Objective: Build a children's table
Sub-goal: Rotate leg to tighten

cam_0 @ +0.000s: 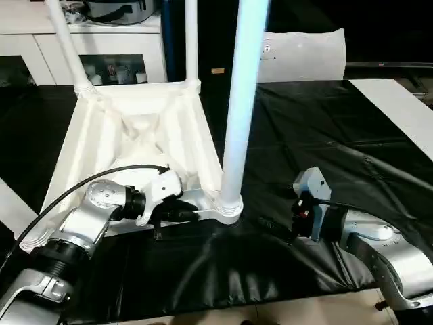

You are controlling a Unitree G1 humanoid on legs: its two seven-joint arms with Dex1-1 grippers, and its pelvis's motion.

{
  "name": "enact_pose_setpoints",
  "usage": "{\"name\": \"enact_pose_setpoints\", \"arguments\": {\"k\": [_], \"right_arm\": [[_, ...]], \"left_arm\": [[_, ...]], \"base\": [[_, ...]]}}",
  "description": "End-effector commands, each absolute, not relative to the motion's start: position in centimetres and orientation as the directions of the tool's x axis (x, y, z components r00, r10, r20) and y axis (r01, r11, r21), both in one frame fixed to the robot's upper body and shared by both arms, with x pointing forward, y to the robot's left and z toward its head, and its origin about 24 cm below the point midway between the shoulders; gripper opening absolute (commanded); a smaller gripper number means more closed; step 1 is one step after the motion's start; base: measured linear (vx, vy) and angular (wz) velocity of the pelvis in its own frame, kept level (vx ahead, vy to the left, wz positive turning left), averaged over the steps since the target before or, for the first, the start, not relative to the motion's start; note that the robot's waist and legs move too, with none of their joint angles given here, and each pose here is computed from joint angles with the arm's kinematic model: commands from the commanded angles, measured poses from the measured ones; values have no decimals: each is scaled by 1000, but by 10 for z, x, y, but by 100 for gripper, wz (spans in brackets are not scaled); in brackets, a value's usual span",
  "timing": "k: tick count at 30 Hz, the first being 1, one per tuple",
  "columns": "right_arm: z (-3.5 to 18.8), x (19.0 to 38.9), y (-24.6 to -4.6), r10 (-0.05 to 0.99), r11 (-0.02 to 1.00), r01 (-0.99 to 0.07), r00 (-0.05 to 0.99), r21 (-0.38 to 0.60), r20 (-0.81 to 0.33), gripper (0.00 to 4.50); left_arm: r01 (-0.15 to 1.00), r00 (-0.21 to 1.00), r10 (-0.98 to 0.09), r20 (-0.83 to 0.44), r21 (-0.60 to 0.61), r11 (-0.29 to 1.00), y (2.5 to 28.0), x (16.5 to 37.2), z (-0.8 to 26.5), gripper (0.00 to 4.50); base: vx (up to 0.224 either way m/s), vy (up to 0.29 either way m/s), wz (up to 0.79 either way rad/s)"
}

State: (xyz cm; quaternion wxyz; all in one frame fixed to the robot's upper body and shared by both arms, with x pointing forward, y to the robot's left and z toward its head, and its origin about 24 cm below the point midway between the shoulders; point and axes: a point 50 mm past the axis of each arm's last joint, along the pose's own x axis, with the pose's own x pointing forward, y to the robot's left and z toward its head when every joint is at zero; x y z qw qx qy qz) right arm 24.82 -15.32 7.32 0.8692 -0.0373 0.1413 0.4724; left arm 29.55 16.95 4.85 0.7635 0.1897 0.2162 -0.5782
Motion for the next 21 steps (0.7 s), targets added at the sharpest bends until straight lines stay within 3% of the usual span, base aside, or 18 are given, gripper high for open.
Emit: {"name": "enact_pose_setpoints", "arguments": {"k": [1, 4, 11, 16, 21], "right_arm": [[77, 250, -153, 812, 547, -836, 515, 49, -275, 450], [77, 250, -153, 811, 547, -836, 516, 46, -275, 450], [77, 250, -154, 810, 548, -836, 517, 43, -278, 450], [77, 250, -154, 808, 550, -834, 519, 40, -279, 450], [76, 251, -155, 807, 550, -834, 520, 36, -281, 450]], "left_arm": [[953, 269, -777, -570, 41, 300, 176, 295, 46, 71], [955, 261, -780, -569, 34, 294, 178, 293, 45, 71], [972, 183, -804, -566, -20, 235, 178, 283, 45, 3], [978, 144, -812, -566, -43, 203, 176, 278, 47, 3], [981, 161, -769, -618, 19, 191, 178, 281, 43, 3]], "base": [[0, 0, 0], [0, 0, 0], [0, 0, 0], [0, 0, 0], [0, 0, 0]]}}
